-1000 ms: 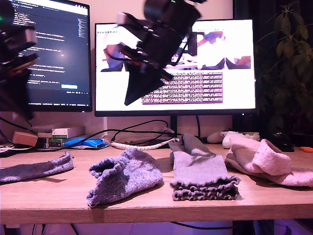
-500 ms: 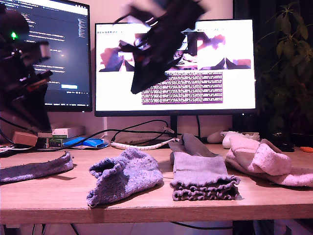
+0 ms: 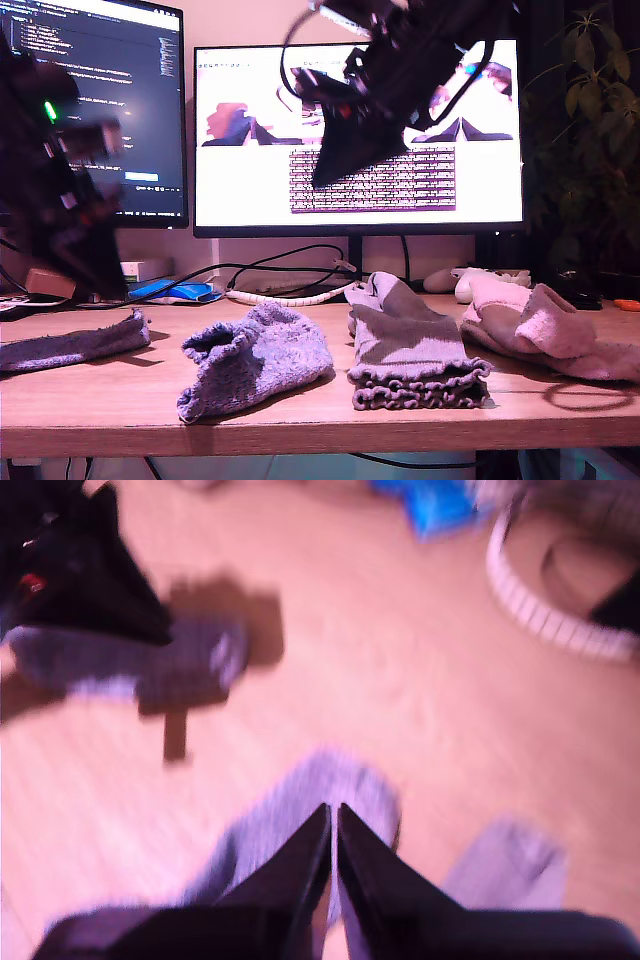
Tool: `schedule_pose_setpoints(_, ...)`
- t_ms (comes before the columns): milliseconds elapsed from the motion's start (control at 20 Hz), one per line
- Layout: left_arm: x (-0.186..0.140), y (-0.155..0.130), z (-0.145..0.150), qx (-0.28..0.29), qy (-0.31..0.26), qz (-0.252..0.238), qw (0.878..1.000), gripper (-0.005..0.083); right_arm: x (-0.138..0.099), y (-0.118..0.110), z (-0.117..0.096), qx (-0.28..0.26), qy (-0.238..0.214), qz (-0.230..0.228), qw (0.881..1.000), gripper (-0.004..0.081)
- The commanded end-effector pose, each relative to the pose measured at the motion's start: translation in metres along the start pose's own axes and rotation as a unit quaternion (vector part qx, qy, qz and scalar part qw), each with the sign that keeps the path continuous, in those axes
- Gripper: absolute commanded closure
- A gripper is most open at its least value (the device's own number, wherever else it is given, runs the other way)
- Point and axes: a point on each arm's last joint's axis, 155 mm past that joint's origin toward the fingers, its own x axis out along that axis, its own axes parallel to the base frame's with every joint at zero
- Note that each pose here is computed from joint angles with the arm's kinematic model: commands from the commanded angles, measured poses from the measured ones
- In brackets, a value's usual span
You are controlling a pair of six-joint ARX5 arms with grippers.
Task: Pair up the socks based on colour and pattern, by placing them on top of one another
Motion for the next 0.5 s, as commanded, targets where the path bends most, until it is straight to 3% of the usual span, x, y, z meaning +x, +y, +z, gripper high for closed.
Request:
schedule_pose_setpoints(0, 0.004, -0.002, 0.002, 0.007, -0.005, -0.004, 1.0, 0.0325, 0.001, 0.002, 0.0, 0.001, -0.004, 0.005, 1.0, 0.0781)
schedule_pose_setpoints(350, 0.033, 0.004, -0.018, -0.007, 0.028, -0.006, 1.0, 0.0332, 0.0, -0.005, -0.001, 0.007, -0.007, 0.005, 1.0, 0.0781)
schedule_pose_setpoints(450, 0.041, 0.007, -0.026, -0.01, 0.042, -0.001, 0.999, 0.0369, 0.0, -0.005, 0.001, 0.007, -0.009, 0.006, 1.0, 0.0781)
